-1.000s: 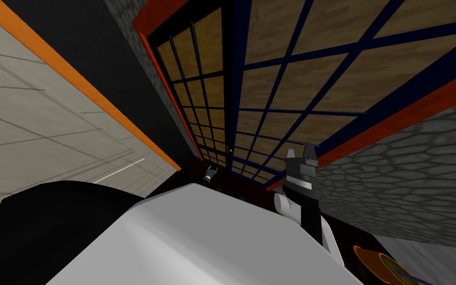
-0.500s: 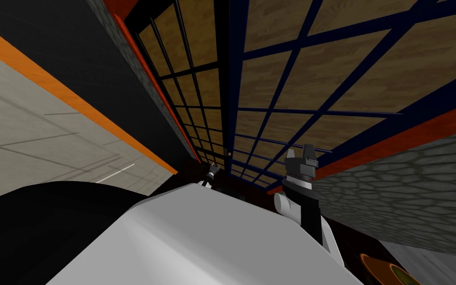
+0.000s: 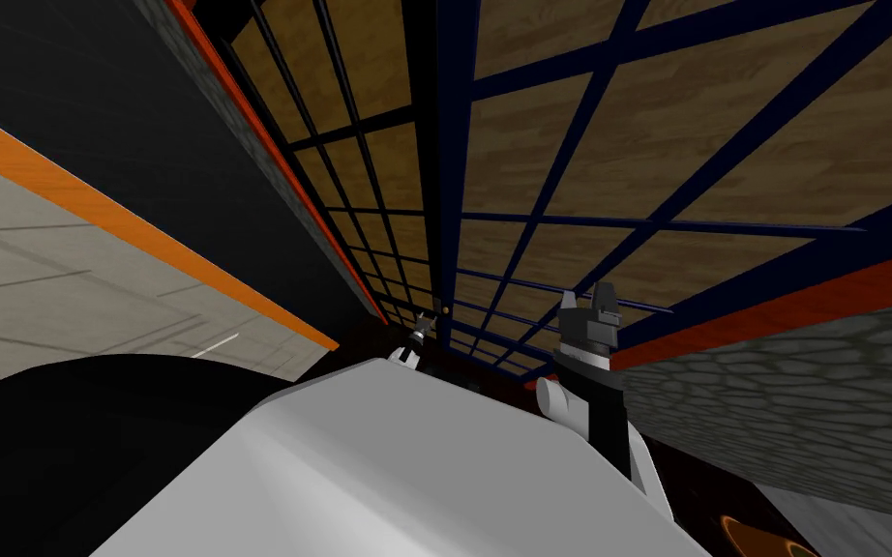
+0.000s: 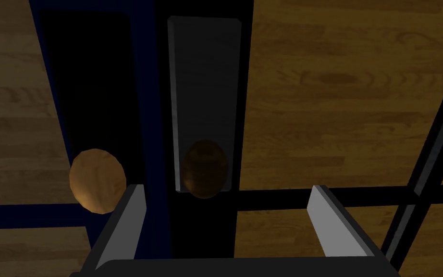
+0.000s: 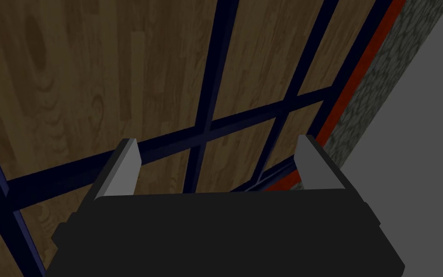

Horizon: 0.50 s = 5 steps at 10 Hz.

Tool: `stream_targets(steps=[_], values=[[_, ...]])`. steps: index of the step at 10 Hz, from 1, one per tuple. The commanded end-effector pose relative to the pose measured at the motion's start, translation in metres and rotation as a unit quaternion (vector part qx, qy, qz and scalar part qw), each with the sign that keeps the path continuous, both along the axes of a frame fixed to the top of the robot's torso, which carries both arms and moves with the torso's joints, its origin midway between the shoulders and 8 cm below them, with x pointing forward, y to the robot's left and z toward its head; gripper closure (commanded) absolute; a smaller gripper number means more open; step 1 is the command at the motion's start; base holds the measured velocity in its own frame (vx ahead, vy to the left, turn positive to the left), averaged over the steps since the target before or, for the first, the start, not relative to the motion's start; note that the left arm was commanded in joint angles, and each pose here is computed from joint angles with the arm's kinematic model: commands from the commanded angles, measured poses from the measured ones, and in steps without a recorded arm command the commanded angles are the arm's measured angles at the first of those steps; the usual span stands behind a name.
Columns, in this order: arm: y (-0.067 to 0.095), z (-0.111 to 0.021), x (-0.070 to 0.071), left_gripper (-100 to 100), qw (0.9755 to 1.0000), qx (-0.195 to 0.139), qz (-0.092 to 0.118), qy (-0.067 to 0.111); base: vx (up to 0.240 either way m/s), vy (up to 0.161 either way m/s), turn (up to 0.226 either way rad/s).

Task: Pull the door open

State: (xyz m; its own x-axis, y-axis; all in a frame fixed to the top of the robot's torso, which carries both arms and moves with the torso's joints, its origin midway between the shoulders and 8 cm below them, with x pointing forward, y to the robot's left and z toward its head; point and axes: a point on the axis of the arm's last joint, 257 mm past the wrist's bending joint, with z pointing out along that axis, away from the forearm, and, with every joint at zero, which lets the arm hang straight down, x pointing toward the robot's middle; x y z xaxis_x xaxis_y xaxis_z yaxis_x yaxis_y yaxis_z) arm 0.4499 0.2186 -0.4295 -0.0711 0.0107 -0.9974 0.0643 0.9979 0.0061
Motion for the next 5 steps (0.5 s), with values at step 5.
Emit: stream_targets(steps=[5], values=[[-0.018, 0.027, 0.023, -100, 0.9994, -0.006, -0.013, -0.030, 0.144, 0.014, -0.014]])
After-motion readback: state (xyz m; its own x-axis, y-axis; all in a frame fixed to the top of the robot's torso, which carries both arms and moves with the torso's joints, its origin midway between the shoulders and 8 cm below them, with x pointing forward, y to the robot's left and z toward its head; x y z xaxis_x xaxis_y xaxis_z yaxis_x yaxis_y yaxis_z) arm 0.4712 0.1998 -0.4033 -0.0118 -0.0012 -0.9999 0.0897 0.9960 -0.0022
